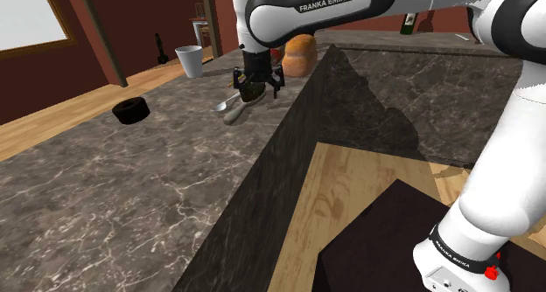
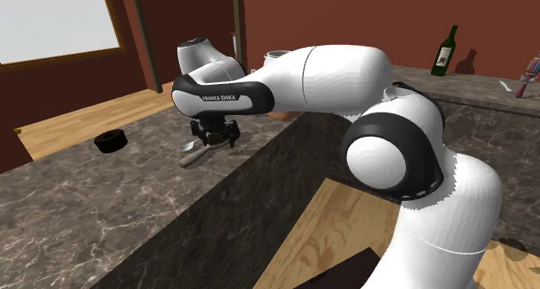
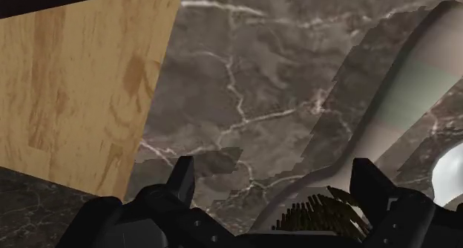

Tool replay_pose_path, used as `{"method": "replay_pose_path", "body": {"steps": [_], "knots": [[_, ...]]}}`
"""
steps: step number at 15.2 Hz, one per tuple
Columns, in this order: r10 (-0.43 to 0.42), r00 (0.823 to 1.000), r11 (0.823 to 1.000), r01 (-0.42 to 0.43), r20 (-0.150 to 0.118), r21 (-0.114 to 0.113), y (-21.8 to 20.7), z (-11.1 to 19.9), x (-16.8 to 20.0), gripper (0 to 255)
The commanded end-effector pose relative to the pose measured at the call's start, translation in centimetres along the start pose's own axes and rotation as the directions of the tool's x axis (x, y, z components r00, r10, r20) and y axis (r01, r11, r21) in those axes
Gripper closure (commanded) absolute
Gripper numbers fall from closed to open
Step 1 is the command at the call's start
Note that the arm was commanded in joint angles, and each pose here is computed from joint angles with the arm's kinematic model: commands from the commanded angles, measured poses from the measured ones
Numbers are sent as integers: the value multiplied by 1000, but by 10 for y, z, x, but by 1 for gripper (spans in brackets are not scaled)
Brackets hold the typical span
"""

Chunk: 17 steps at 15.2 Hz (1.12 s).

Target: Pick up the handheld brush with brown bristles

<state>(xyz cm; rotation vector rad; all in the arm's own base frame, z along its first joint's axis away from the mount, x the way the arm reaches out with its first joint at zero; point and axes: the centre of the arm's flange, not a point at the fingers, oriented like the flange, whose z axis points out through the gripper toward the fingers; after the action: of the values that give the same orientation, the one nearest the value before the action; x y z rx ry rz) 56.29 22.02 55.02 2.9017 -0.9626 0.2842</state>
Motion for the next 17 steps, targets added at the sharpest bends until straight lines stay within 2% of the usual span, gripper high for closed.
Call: {"method": "replay_pose_path", "body": {"steps": [1,4,13,14,17], "knots": [[61,998,998,-62,-17,-3,-22,0,12,0],[130,991,992,-130,-36,-6,-49,-1,30,0],[130,991,992,-130,-36,-6,-49,38,22,0],[130,991,992,-130,-36,-6,-49,38,23,255],[130,991,992,-130,-36,-6,-49,38,23,255]]}}
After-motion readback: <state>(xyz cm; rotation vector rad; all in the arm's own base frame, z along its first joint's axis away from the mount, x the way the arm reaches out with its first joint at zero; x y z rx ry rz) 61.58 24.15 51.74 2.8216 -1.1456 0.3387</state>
